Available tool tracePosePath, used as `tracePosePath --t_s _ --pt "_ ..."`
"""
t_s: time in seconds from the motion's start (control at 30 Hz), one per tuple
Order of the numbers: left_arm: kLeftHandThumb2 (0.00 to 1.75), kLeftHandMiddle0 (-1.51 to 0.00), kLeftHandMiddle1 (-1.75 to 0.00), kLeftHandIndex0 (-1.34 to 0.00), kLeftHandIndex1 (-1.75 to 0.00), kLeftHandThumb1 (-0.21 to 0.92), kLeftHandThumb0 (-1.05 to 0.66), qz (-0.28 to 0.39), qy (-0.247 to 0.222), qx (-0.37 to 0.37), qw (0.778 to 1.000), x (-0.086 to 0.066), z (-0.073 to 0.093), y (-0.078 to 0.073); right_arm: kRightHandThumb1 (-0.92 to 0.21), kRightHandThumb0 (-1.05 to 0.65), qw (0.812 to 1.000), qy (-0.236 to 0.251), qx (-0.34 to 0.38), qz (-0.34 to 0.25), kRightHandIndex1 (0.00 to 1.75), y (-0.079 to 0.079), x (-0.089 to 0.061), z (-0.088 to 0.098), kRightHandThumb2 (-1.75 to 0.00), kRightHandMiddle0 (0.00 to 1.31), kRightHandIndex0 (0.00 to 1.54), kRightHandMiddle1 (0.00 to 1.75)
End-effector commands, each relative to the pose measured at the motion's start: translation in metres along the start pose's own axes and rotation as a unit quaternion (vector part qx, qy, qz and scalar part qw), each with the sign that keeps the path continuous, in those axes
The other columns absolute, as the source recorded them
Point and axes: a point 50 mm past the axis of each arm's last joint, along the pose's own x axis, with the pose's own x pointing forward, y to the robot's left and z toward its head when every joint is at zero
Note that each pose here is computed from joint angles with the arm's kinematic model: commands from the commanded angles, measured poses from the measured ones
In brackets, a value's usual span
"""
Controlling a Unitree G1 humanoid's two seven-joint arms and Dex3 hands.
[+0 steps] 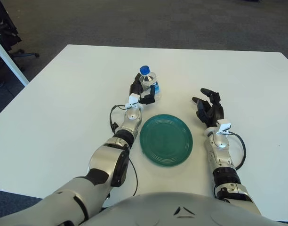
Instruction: Put the bottle into the plate.
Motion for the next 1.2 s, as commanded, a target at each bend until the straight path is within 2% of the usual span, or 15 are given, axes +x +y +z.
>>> tracePosePath --t_s 0.0,0.1,0.4,0.7,1.07,1.17 --pt "1.20 -1.24 -1.75 -0.96 -1.75 0.35 -0.03 -0.012 -0.070 0.013 0.997 -0.011 0.012 -0.005 -0.78 -0.37 0.999 0.039 0.004 -0.011 0.75 -0.003 -0.009 -0.013 -0.64 0.04 0.55 1.14" --pt "1.21 -1.24 -1.75 -0.96 -1.75 0.33 -0.04 -0.016 -0.091 0.030 0.995 -0.020 0.013 -0.004 -0.78 -0.38 0.999 0.039 0.003 -0.012 0.74 -0.004 -0.009 -0.012 -0.64 0.03 0.53 1.15" --pt "1.21 -1.23 -1.75 -0.96 -1.75 0.34 -0.03 -0.051 -0.092 0.038 0.994 -0.048 0.007 0.004 -0.81 -0.39 0.999 0.040 0.000 -0.018 0.71 -0.003 -0.009 -0.011 -0.61 0.03 0.52 1.17" --pt "1.18 -1.22 -1.75 -0.95 -1.75 0.34 -0.04 -0.084 -0.092 0.068 0.990 -0.082 0.016 0.008 -0.81 -0.40 0.998 0.050 -0.009 -0.025 0.70 0.000 -0.007 -0.011 -0.60 0.04 0.51 1.16" --pt "1.14 -1.21 -1.75 -0.94 -1.75 0.37 -0.05 -0.138 -0.059 0.038 0.988 -0.098 0.024 0.017 -0.88 -0.44 0.998 0.058 -0.024 -0.020 0.66 0.006 -0.003 -0.015 -0.51 0.07 0.47 1.09" --pt "1.13 -1.21 -1.75 -0.93 -1.75 0.37 -0.05 -0.148 -0.048 0.037 0.987 -0.102 0.025 0.019 -0.89 -0.45 0.998 0.058 -0.025 -0.020 0.65 0.007 -0.002 -0.015 -0.49 0.08 0.48 1.12"
